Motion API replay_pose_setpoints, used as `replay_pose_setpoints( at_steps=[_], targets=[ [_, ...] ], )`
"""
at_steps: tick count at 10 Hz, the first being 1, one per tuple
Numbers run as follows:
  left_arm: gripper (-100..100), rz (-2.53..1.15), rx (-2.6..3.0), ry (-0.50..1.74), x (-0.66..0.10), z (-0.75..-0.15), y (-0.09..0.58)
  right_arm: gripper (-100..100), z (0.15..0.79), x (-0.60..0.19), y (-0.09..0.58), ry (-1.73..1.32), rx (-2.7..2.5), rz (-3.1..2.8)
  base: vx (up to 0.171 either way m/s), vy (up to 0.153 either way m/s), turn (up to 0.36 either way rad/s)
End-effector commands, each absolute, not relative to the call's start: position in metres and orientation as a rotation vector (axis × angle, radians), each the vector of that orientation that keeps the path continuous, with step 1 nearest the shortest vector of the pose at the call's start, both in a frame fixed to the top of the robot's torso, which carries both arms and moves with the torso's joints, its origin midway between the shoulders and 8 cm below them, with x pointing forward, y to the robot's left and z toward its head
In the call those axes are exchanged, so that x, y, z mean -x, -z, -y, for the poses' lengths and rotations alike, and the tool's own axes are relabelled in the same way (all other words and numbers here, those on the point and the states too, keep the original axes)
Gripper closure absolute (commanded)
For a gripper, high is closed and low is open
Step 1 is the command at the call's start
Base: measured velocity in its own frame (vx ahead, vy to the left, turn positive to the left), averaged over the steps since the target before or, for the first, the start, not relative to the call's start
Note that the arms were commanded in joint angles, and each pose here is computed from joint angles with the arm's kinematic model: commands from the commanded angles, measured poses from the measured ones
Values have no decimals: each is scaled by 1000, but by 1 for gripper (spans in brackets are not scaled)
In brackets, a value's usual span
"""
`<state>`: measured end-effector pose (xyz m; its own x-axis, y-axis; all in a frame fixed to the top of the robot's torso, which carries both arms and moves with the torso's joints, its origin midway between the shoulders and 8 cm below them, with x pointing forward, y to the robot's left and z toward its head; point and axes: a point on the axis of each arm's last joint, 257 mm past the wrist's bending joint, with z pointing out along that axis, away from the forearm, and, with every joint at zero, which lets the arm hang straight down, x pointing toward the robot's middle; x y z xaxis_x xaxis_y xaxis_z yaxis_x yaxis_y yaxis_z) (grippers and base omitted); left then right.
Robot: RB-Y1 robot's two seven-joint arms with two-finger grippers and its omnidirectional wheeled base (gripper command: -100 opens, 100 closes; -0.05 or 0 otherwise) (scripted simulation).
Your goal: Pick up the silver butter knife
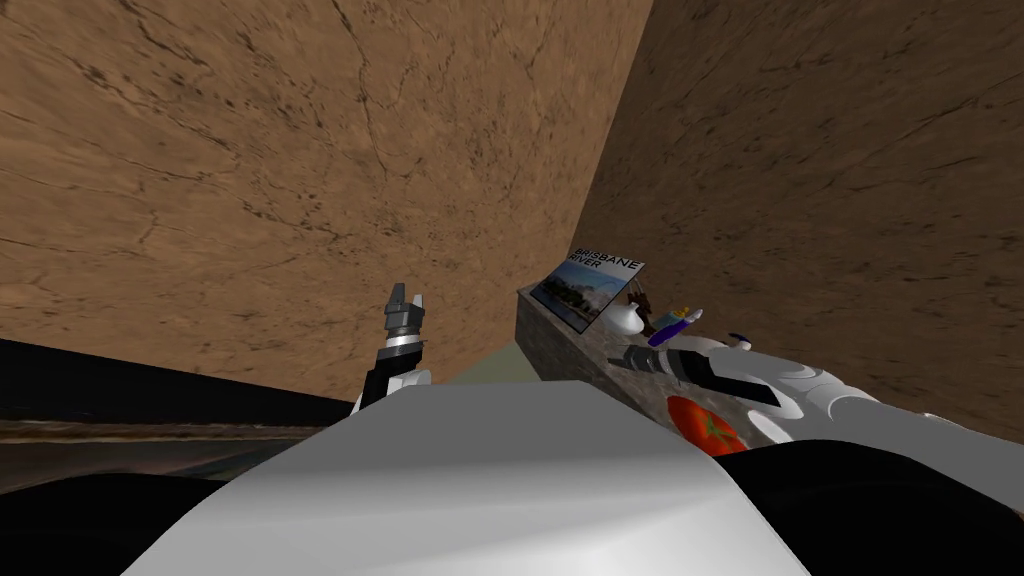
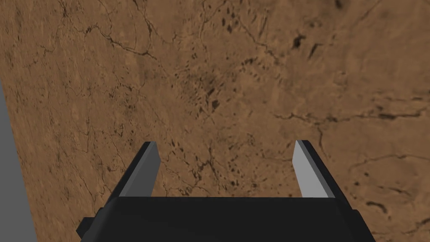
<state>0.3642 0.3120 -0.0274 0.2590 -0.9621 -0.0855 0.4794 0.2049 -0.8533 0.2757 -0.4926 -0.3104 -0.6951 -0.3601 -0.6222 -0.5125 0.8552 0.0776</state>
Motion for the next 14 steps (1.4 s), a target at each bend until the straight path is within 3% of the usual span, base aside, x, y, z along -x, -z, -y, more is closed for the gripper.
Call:
replay_pose_setpoints(
  at_steps=[1,9,10,11,14],
  targets=[
    [0,-731,817,1140,-364,-312,27,-100,524,-261,314,-259,641,-2484,4,-143,143],
    [0,-731,817,1140,-364,-312,27,-100,587,-214,325,-120,640,-2654,-1,-91,84],
    [0,-731,817,1140,-364,-312,27,0,589,-213,325,-118,640,-2658,0,-9,-3],
    [0,-731,817,1140,-364,-312,27,-100,593,-194,332,-148,642,-2670,174,1,-264],
    [0,-731,817,1140,-364,-312,27,-100,602,-172,337,-163,675,-2676,110,38,-139]
  ],
)
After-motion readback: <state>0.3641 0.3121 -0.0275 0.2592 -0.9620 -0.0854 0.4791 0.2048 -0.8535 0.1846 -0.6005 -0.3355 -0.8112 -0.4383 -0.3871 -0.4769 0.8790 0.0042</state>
